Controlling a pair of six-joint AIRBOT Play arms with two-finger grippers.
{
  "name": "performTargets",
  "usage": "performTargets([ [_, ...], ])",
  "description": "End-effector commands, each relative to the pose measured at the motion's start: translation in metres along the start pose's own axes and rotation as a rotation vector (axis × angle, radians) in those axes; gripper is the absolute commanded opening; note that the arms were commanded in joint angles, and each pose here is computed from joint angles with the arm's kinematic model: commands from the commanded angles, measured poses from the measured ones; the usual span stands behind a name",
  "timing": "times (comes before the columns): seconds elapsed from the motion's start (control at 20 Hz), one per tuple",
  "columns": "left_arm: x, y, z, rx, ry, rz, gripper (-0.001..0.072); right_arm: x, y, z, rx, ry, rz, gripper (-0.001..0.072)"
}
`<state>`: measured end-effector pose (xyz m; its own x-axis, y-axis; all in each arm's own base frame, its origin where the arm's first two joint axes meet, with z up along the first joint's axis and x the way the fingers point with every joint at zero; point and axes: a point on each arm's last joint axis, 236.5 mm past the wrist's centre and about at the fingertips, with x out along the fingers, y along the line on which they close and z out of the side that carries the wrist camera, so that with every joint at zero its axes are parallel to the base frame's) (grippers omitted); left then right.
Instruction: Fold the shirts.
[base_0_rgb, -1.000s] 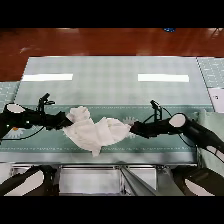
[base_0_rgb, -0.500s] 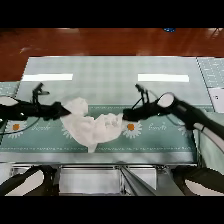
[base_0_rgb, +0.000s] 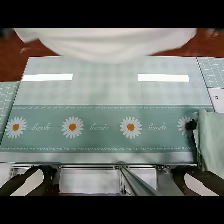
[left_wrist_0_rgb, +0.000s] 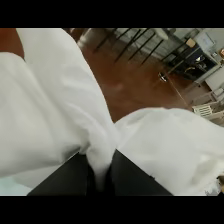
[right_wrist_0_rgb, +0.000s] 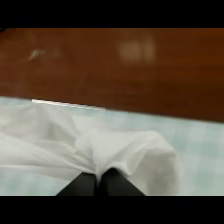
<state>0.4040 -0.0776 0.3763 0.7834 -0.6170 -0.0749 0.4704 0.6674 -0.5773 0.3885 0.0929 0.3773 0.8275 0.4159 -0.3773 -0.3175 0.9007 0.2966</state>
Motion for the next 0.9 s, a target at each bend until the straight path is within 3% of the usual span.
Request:
performTargets([
  [0.0, -0.045, -0.078, 0.056, 0.258, -0.14, 0.034, 0.0028, -0.1, 0.027, 0.045, -0.146, -0.185, -0.079, 0.0024],
  [0.15, -0.081, -0.118, 0.042, 0.409, -0.137, 0.09, 0.0028, -0.161, 0.04, 0.043, -0.209, -0.268, -0.156, 0.0024],
  [0.35, -0.104, -0.127, -0.034, 0.431, 0.096, 0.113, 0.0028, -0.21, 0.05, 0.011, -0.24, -0.237, -0.213, 0.0024],
  [0.55, -0.101, -0.072, -0.138, 0.175, 0.276, 0.13, 0.0028, -0.195, 0.038, -0.034, -0.195, -0.099, -0.214, 0.0024],
  [0.65, -0.099, -0.029, -0.212, -0.04, 0.382, 0.164, 0.0028, -0.163, 0.022, -0.061, -0.144, -0.005, -0.205, 0.0024],
  [0.85, -0.101, 0.04, -0.354, -0.377, 0.552, 0.221, 0.0028, -0.068, -0.001, -0.122, -0.022, 0.219, -0.07, 0.0024],
])
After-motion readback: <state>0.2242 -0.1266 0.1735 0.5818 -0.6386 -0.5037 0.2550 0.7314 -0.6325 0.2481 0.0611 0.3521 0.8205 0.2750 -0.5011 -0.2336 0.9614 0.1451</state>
